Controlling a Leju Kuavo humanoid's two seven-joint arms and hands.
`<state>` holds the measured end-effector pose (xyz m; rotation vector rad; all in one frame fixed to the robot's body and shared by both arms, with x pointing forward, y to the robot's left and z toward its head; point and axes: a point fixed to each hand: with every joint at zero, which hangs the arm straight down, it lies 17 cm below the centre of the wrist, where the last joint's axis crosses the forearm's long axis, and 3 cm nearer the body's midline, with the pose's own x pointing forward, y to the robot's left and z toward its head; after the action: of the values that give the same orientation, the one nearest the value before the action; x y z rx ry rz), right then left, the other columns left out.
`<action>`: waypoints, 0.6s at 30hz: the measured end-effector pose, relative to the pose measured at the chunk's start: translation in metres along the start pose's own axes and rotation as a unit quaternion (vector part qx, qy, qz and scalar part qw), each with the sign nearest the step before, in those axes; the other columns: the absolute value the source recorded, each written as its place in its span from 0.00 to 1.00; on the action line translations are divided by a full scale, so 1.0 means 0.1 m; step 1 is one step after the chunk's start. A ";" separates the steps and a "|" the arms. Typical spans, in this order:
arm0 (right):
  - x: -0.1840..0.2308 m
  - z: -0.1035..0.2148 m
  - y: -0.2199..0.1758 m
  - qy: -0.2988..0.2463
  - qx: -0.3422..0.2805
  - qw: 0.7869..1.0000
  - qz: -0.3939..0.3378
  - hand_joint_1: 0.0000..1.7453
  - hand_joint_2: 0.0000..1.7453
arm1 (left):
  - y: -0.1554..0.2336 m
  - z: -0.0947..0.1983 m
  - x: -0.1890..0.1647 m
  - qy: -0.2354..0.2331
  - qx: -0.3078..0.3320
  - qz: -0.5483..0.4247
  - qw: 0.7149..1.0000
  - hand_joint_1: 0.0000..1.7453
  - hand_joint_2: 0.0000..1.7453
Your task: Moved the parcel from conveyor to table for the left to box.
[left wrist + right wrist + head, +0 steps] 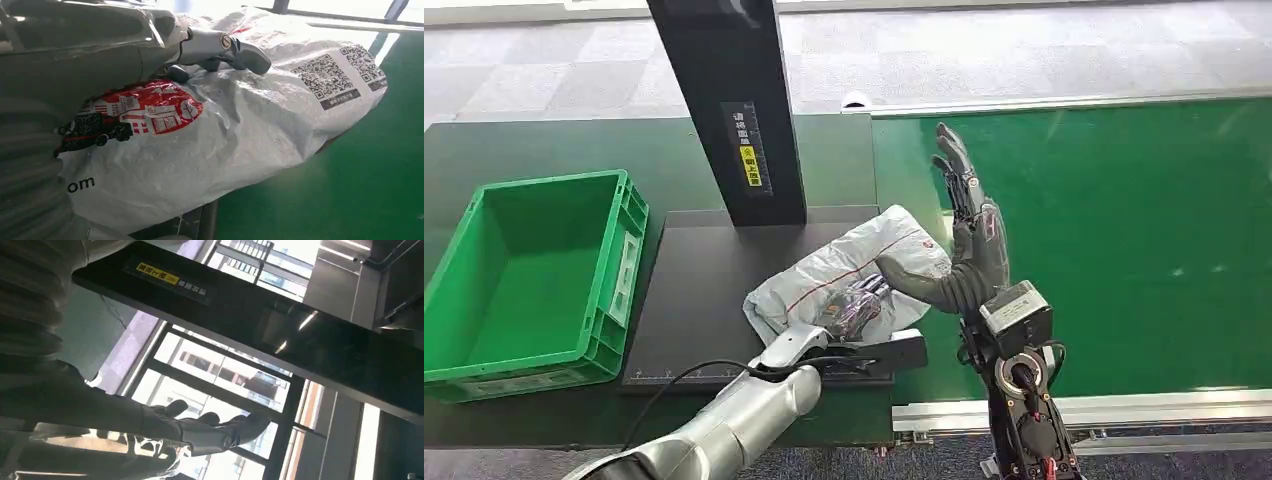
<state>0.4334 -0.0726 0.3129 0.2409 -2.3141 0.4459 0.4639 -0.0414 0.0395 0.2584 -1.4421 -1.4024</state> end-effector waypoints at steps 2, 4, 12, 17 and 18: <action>0.00 0.00 0.00 0.000 0.000 1.000 0.000 0.00 1.00 | 0.00 0.00 0.00 0.000 0.000 0.000 1.000 0.00 1.00; 0.00 0.00 0.00 0.000 0.000 1.000 0.000 0.00 1.00 | 0.00 0.00 0.00 0.000 0.000 0.000 1.000 0.00 1.00; 0.00 0.00 0.00 0.000 0.000 1.000 0.000 0.00 1.00 | 0.07 -0.01 -0.05 0.012 0.018 -0.034 0.999 1.00 1.00; 0.04 -0.02 0.01 -0.004 0.002 1.000 -0.001 0.00 1.00 | 0.18 -0.03 -0.05 0.009 0.039 -0.043 0.998 1.00 1.00; 0.04 -0.02 0.01 -0.004 0.003 1.000 0.000 0.00 1.00 | 0.20 -0.03 -0.05 0.009 0.043 -0.044 0.998 1.00 1.00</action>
<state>0.4311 -0.0707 0.3169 0.2449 -2.3207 0.4530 0.4779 -0.0334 0.0524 0.3921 -1.4941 -1.4069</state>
